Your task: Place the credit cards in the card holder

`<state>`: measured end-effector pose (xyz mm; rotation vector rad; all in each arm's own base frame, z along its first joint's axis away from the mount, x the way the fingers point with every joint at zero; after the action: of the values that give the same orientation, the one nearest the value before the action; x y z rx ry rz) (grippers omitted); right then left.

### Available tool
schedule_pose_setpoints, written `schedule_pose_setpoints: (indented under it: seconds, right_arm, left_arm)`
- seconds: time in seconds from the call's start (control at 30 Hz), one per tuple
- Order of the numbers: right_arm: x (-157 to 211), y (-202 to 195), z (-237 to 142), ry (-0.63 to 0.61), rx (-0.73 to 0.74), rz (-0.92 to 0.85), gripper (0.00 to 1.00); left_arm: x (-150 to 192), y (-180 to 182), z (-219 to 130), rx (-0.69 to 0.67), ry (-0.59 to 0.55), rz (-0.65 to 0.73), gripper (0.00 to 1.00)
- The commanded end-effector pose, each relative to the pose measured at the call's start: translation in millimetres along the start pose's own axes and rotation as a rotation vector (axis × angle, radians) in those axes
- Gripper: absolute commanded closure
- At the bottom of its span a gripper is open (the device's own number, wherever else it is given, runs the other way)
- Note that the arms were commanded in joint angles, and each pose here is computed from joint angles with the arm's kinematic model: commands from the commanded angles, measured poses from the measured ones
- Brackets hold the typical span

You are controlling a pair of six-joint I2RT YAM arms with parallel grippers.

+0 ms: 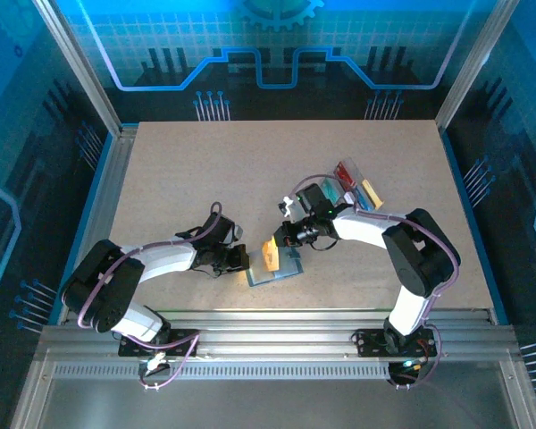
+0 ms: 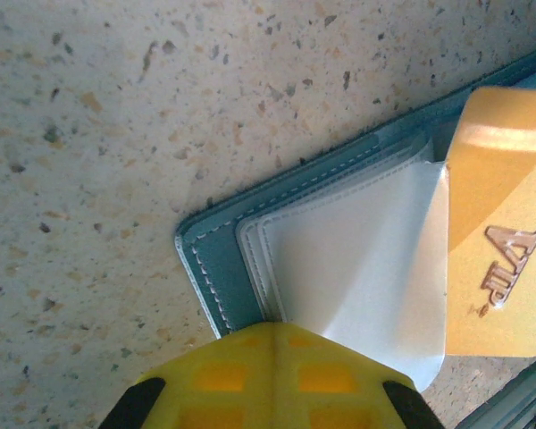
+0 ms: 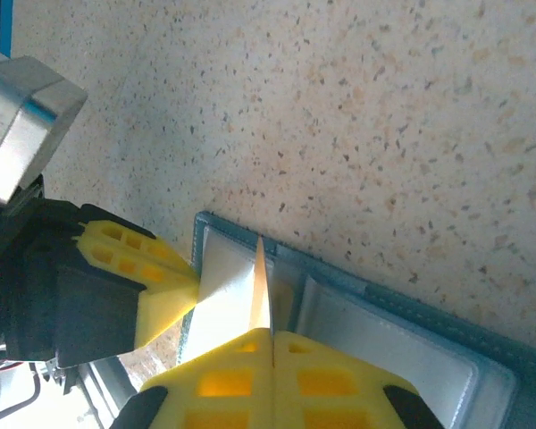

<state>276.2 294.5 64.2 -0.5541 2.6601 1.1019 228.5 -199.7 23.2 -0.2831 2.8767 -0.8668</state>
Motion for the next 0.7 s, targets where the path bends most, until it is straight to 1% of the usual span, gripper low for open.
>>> schedule_pose_setpoints:
  seconds: [0.0,0.37,0.67]
  right_arm:
    - [12,-5,4,0.036,-0.013,0.041,1.0]
    - [36,-12,9,0.146,0.0,0.034,1.0]
    - [33,-12,21,0.166,0.001,0.027,1.0]
  left_arm:
    - [13,23,1,-0.089,0.033,-0.022,1.0]
    - [14,23,1,-0.085,0.03,-0.023,1.0]
    - [13,23,1,-0.086,0.03,-0.021,1.0]
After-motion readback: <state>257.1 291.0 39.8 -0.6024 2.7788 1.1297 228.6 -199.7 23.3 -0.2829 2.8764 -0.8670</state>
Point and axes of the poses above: each hand's point on the last joint's axis, 136 mm out from that joint toward the fingers, its own z axis out along the fingers, its own y axis along the line the jaws close on, x = y × z, the point moved 1 cm from there along -z, back along the fingers, and after that the axes turned 5 degrees about -z, right-handed, at the moved point
